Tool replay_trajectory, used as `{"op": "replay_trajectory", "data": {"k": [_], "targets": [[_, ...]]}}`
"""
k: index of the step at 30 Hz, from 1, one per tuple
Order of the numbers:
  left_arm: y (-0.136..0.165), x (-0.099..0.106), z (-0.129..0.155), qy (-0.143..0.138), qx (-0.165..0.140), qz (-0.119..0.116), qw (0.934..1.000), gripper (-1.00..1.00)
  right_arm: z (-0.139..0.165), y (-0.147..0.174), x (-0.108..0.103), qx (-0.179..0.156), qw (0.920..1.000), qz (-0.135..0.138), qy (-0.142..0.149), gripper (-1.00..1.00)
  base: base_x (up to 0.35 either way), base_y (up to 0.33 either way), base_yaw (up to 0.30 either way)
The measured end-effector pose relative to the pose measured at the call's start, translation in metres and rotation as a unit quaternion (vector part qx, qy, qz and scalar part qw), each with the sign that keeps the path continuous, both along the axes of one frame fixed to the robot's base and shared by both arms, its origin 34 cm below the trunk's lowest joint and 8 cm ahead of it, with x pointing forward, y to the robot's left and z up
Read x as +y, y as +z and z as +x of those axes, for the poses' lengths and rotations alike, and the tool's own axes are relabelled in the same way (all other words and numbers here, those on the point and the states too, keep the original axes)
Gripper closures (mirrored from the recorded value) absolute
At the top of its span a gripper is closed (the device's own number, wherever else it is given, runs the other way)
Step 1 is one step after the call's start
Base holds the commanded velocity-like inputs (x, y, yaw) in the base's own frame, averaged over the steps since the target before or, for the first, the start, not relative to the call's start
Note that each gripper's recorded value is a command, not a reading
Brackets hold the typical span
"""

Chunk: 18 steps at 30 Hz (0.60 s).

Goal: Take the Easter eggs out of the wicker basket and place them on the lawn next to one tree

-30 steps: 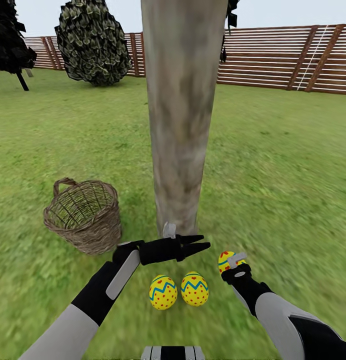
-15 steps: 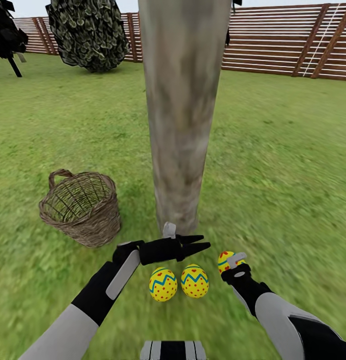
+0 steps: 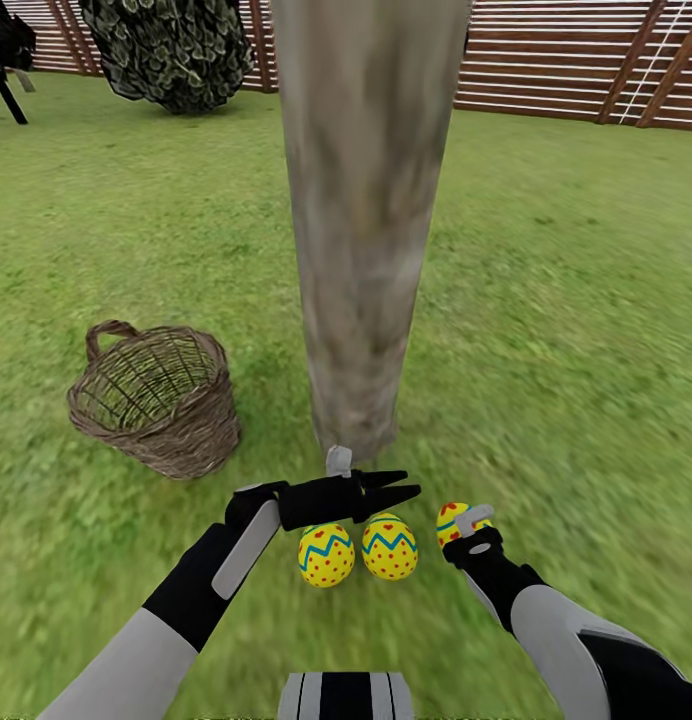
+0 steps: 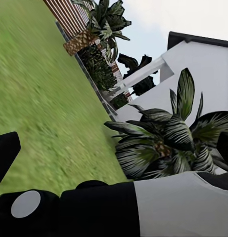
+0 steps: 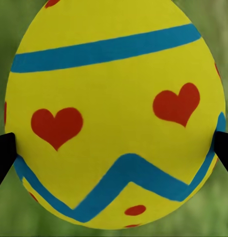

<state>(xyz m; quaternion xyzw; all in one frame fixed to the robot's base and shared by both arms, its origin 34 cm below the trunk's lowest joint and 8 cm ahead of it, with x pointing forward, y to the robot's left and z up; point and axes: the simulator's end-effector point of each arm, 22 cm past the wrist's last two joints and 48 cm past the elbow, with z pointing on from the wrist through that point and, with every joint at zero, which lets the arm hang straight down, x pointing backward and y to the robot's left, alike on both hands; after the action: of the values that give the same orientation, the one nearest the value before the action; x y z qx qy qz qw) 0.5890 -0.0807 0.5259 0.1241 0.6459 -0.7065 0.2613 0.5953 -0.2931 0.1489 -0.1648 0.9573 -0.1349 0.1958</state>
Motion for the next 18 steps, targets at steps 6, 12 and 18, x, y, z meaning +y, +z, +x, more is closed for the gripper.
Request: {"op": "replay_trajectory", "data": {"k": [6, 12, 18], "targets": [[-0.004, 0.001, 0.0, 0.002, 0.003, 0.001, 1.0, -1.0, -0.001, -0.002, 0.0, 0.002, 1.0, 0.0, 0.0, 1.0, 0.052, 0.024, 0.0], [-0.012, 0.004, 0.002, 0.011, 0.027, -0.011, 0.9995, -1.0, -0.003, -0.004, 0.0, 0.004, 1.0, 0.0, -0.001, 1.0, 0.102, 0.044, 0.0], [-0.025, 0.004, 0.002, 0.011, 0.04, -0.011, 0.9991, -1.0, -0.012, -0.017, 0.0, 0.016, 0.9999, 0.0, -0.001, 1.0, 0.0, 0.0, 0.0]]}}
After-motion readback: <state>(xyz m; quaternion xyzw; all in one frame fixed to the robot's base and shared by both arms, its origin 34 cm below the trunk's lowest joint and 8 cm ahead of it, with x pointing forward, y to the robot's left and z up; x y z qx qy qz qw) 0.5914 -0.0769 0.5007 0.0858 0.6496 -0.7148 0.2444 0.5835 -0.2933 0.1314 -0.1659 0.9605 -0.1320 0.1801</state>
